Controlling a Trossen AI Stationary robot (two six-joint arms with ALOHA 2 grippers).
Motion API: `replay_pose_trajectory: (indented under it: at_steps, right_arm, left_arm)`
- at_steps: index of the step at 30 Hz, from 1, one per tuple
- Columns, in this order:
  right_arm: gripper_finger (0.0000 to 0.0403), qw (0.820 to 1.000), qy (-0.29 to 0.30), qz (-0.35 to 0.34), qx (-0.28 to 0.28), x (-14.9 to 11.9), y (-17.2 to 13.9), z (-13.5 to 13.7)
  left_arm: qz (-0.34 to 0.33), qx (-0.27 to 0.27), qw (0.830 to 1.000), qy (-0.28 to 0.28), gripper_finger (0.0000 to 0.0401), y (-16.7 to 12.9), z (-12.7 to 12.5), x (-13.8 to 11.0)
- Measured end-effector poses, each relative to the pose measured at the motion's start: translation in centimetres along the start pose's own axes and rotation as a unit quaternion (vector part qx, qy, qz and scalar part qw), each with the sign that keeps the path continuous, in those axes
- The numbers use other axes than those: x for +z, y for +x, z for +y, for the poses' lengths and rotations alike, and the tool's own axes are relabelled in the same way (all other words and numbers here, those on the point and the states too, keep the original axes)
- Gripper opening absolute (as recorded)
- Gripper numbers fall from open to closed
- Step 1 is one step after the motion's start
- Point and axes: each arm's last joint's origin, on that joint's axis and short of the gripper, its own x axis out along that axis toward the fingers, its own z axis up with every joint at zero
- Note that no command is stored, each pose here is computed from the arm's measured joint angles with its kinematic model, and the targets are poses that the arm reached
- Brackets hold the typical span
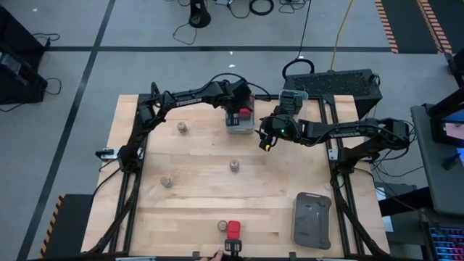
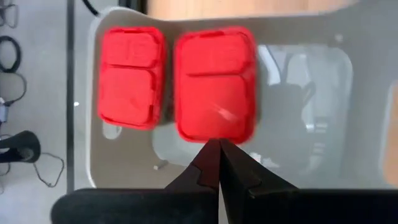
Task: Sort spices by type
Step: Put the red seasoning can into the gray bin
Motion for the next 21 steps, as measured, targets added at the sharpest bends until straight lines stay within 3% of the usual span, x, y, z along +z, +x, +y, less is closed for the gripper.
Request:
replay_pose_trajectory:
  at_steps: [8, 21]
  right_arm:
    - [0.0231, 1.0, -0.001, 0.0, 0.0, 0.0, 0.0, 0.0]
    - [0.0231, 1.0, 0.0, 0.0, 0.0, 0.0, 0.0, -0.01]
  left_arm:
    - [0.008, -0.03, 0.999, 0.006, 0.0004, 0.3, -0.32, -0.3]
    - [-0.005, -0.018, 1.0, 0.005, 0.0004, 0.74, -0.16, 0.01]
